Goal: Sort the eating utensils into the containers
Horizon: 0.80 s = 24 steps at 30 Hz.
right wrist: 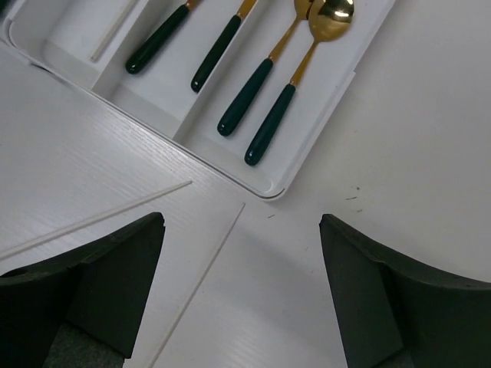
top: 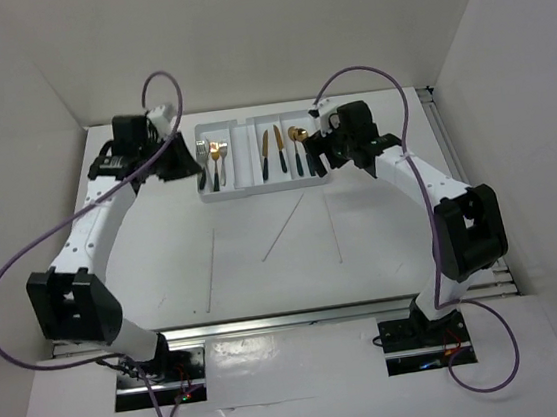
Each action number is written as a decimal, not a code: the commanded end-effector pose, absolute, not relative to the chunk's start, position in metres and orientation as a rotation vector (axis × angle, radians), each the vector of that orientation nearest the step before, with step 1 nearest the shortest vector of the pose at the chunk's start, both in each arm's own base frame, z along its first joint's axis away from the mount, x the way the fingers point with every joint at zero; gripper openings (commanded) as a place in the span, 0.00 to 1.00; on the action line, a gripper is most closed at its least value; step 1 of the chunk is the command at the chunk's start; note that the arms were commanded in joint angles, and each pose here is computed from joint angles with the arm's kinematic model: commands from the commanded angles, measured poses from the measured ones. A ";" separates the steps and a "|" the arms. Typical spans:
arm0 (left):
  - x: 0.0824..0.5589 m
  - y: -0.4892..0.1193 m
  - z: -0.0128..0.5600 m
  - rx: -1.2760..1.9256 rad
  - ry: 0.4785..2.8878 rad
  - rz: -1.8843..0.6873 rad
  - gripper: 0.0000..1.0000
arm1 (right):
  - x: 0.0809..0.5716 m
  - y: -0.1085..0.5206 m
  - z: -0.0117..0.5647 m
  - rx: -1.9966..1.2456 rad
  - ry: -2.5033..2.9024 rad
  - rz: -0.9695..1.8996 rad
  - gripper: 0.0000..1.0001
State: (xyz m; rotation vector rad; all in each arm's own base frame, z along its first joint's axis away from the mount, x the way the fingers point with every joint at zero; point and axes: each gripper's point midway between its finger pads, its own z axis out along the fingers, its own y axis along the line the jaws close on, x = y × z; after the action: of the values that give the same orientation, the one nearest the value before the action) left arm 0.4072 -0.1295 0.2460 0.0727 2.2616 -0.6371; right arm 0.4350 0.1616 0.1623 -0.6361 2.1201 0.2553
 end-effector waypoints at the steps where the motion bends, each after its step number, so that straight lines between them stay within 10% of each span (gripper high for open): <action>1: 0.323 -0.106 0.156 0.039 2.586 -0.567 0.41 | 0.442 0.162 0.189 -0.623 2.058 0.243 0.90; 5: 0.280 -0.092 0.142 0.066 2.561 -0.429 0.73 | 0.431 0.166 0.191 -0.649 2.060 0.289 0.97; 24: 0.235 -0.107 0.078 -0.050 2.950 -0.409 0.47 | 0.411 0.163 0.195 -0.660 2.062 0.310 0.96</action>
State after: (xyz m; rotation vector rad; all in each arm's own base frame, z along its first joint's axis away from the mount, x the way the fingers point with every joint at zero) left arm 0.2428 -0.0998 0.0777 -0.0317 2.8986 -0.3619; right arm 0.4172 0.1634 0.1733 -0.6589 2.1156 0.3019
